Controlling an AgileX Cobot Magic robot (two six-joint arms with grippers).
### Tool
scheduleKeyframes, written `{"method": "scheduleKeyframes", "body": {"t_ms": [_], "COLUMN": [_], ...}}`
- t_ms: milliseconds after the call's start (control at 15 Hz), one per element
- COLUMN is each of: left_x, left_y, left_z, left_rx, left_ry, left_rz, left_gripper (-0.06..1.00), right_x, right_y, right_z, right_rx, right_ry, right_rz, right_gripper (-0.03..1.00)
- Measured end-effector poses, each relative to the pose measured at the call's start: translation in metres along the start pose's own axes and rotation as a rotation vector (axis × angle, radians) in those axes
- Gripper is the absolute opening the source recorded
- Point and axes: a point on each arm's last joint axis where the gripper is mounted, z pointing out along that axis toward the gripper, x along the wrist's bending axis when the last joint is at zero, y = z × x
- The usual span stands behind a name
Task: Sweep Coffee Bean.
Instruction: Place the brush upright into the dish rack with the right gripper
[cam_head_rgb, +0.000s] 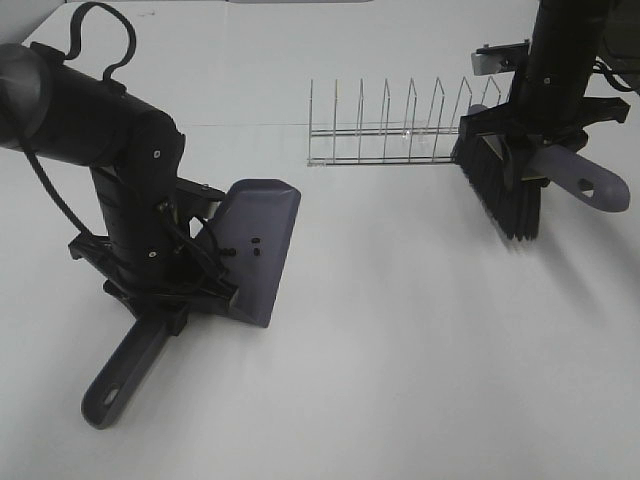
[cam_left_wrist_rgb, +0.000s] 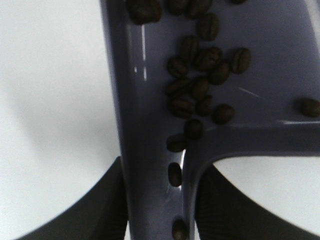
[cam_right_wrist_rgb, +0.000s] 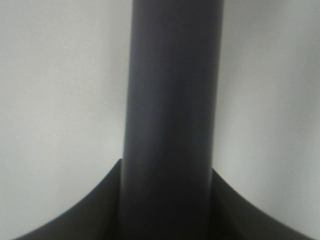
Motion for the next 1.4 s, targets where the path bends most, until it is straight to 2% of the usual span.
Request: {"method": "scheduleKeyframes", "body": {"t_ms": [600,667,867,1067,1400], "left_x": [0.000,0.000,0.000,0.000,0.000], "left_y": [0.000,0.000,0.000,0.000,0.000], "left_z": [0.000,0.000,0.000,0.000,0.000], "left_rx": [0.005,0.006,0.006,0.006,0.006], "left_ry": [0.000,-0.002,-0.002,-0.002,-0.002], "left_rz": [-0.004,-0.007,-0.007,-0.007,-0.007], "left_gripper": [0.32,0.32,0.32,0.32,0.32], "right_x": [-0.007,-0.017,-0.018,-0.016,-0.017], "right_y": [0.004,0.004,0.005,0.013,0.043], "right_z": [0.015,0.017,0.015,0.009,0.011], "right_rx": [0.020,0.022,0.018,-0.014,-0.096], "right_ry": [0.001,0.014,0.051,0.088,0.093], "right_rz": [0.027,0.062,0.076,0.090,0.099], "right_gripper": [0.27,0.27,0.27,0.27,0.27]}}
